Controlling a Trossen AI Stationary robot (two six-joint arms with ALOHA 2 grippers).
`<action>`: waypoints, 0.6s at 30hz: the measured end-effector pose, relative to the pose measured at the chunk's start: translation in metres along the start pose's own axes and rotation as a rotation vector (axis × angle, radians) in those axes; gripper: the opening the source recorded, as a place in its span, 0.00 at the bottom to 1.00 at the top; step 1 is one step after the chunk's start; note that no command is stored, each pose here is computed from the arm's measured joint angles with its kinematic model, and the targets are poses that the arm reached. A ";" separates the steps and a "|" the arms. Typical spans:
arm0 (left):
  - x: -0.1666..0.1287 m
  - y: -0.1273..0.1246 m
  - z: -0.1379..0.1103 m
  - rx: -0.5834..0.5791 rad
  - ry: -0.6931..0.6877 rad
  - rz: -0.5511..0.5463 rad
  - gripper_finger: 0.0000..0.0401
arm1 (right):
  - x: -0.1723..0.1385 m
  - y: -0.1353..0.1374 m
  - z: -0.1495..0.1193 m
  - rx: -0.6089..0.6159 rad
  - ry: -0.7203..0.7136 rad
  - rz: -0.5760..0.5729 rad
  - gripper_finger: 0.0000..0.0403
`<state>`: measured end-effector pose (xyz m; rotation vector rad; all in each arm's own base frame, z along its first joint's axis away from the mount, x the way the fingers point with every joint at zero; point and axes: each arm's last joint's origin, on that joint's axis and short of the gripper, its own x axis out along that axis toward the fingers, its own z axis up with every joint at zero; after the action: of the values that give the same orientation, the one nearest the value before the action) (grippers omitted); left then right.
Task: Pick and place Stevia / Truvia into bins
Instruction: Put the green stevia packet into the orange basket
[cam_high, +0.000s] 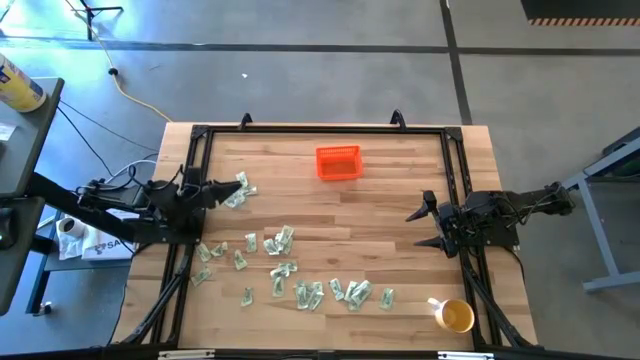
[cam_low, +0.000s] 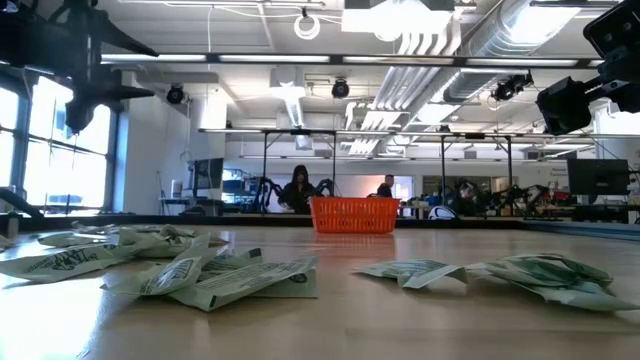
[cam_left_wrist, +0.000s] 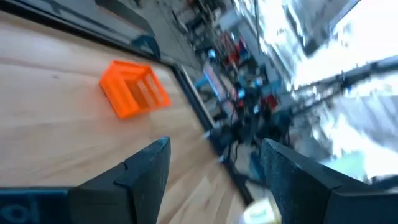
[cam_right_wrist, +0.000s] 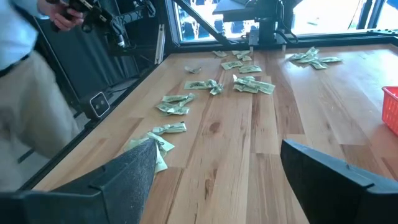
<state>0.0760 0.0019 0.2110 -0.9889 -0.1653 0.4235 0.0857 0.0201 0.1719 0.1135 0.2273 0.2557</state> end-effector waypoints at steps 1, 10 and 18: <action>0.000 0.000 0.000 -0.008 -0.012 0.008 0.71 | 0.000 0.000 0.000 0.000 0.000 0.000 0.83; 0.000 0.003 0.004 -0.241 -0.176 0.085 0.71 | -0.002 -0.009 0.005 -0.022 -0.080 -0.327 0.82; 0.000 -0.003 0.005 -0.473 -0.131 0.000 0.71 | -0.009 -0.019 0.016 0.509 -0.430 -0.693 0.82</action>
<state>0.0755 0.0048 0.2162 -1.4250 -0.3963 0.4597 0.0854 -0.0017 0.1865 0.5733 -0.1094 -0.5218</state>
